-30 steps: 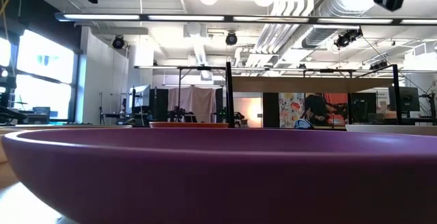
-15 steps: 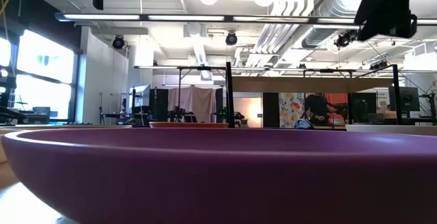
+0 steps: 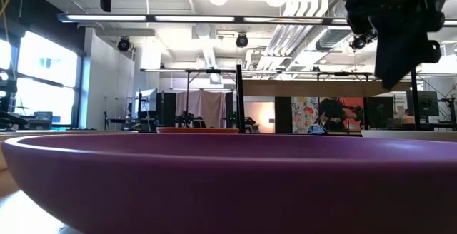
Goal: Place and stack plates onto a shelf
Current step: Put the white plate on the shelf
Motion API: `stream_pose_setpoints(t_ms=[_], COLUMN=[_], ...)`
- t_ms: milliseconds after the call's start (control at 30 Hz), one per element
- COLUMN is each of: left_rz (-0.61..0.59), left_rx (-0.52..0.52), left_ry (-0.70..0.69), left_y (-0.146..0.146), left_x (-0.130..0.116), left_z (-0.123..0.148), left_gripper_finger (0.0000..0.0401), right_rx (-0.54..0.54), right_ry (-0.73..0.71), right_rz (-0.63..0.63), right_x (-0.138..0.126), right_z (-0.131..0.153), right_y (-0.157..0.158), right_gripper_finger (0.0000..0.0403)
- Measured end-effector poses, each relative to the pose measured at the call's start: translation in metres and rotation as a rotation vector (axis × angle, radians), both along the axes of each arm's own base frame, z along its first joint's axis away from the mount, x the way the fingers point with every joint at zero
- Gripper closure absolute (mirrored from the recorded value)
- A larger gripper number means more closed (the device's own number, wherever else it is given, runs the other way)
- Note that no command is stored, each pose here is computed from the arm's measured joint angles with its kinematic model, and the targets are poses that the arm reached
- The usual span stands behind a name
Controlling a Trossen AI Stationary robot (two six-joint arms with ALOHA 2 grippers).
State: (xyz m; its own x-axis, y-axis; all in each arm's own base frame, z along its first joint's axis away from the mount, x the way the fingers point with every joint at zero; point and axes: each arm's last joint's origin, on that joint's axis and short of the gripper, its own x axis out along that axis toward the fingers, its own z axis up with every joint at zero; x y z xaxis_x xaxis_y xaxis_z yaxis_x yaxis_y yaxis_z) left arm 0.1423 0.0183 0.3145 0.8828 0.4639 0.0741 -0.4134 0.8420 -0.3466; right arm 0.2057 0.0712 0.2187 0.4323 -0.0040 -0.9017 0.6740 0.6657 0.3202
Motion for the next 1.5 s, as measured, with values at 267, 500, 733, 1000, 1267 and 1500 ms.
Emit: stream_pose_setpoints(t_ms=[267, 500, 733, 1000, 1267, 1500], left_rz=[0.000, -0.001, -0.001, -0.001, -0.001, -0.001], left_rx=[0.000, 0.000, 0.000, -0.001, -0.001, -0.001], left_ry=[0.003, 0.002, 0.003, 0.013, 0.013, 0.014], left_y=[0.000, 0.000, 0.000, 0.000, 0.000, 0.000], left_x=[0.000, 0.000, 0.000, 0.001, 0.001, 0.001], left_z=[0.000, 0.000, 0.000, -0.001, -0.001, -0.001], left_gripper_finger=[0.0398, 0.0398, 0.0398, 0.0398, 0.0398, 0.0398], right_rx=[-0.011, -0.004, 0.010, 0.008, 0.004, 0.027], right_ry=[0.108, 0.190, 0.243, 0.293, 0.311, 0.318], right_rz=[-0.025, -0.015, -0.006, -0.003, -0.003, 0.014], right_x=[0.011, 0.018, 0.024, 0.027, 0.028, 0.028], right_z=[-0.023, -0.040, -0.054, -0.066, -0.070, -0.070], right_y=[0.005, 0.008, 0.012, 0.013, 0.014, 0.015], right_gripper_finger=[0.0267, 0.0267, 0.0273, 0.0286, 0.0304, 0.0371])
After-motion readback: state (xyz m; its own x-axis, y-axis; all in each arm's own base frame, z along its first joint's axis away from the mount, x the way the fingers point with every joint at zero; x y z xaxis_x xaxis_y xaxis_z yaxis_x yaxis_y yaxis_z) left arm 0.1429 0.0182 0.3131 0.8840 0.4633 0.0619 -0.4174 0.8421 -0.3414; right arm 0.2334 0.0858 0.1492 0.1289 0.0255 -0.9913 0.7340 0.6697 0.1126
